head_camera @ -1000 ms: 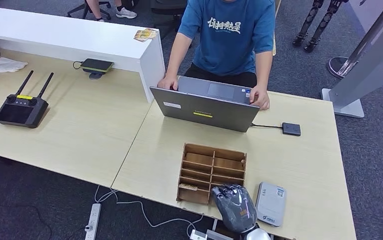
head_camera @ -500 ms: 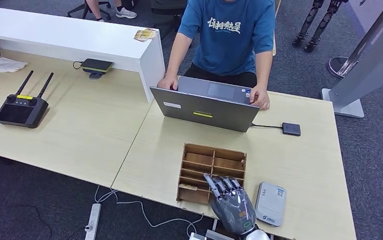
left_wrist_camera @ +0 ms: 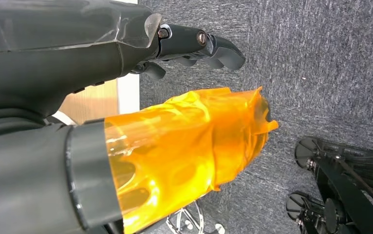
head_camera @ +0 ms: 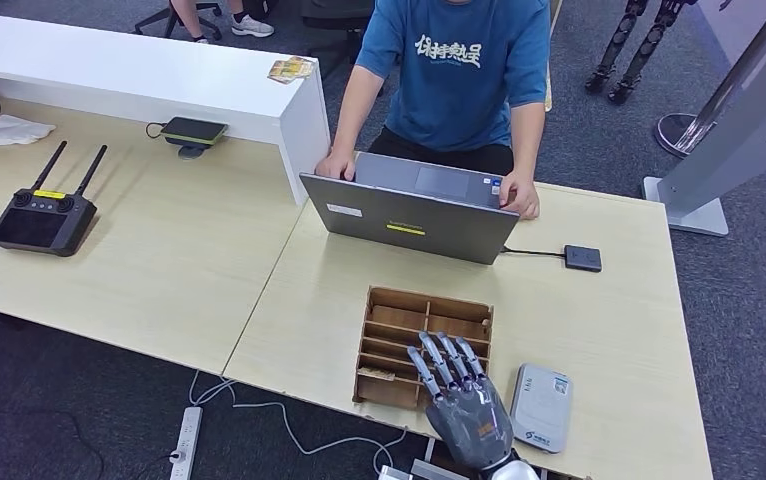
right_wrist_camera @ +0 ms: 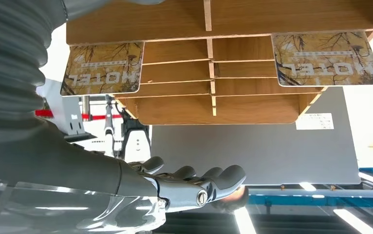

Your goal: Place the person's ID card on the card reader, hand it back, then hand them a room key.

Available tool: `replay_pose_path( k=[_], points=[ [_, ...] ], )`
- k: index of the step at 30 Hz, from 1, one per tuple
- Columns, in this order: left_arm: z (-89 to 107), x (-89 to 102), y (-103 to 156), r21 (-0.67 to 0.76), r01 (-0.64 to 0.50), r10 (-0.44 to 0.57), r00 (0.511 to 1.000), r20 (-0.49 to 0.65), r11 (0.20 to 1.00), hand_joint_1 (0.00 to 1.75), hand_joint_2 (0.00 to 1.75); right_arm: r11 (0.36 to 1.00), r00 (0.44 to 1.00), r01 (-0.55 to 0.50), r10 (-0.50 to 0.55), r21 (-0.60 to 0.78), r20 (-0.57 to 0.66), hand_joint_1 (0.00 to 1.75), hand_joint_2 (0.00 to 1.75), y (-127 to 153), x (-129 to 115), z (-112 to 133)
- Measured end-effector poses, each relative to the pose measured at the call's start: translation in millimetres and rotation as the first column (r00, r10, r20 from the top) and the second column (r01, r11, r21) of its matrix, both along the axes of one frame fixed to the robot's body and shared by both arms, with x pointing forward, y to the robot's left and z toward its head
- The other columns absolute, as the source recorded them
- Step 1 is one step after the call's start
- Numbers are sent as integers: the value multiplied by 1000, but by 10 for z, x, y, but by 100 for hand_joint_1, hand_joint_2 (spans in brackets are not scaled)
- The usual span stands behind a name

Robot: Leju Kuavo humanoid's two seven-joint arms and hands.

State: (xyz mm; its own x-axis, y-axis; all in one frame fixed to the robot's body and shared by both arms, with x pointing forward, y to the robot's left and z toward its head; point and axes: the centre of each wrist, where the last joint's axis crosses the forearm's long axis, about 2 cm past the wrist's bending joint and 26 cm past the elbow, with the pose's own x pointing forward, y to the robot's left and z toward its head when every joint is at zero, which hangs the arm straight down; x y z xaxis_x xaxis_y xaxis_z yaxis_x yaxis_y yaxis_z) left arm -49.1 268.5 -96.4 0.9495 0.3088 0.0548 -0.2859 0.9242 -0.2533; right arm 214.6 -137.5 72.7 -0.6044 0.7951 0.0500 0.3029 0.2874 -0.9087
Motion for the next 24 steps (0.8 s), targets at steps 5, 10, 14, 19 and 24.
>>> replay_pose_path(
  k=[5, 10, 14, 19, 24],
  points=[
    [0, 0, 1, 3, -4, 4, 1000, 0, 1000, 0, 0, 999, 999, 41, -41, -11, 7, 0, 175, -52, -4, -8],
    [-1, 1, 2, 17, -25, 25, 1000, -1, 1000, 0, 0, 996, 996, 87, -87, -27, -2, 0, 175, -184, -42, -54],
    [-1, 1, 4, 24, -34, 34, 999, -1, 999, 0, 0, 995, 995, 98, -98, -34, -7, 0, 175, -258, -73, -62],
    [-1, 1, 5, 25, -36, 36, 999, -2, 999, 0, 0, 994, 994, 104, -105, -41, -22, 0, 175, -296, -77, -62],
    [-1, 1, 5, 26, -40, 41, 999, -1, 999, 0, 0, 995, 994, 98, -99, -21, -43, 0, 175, -308, -74, -49]
  ],
)
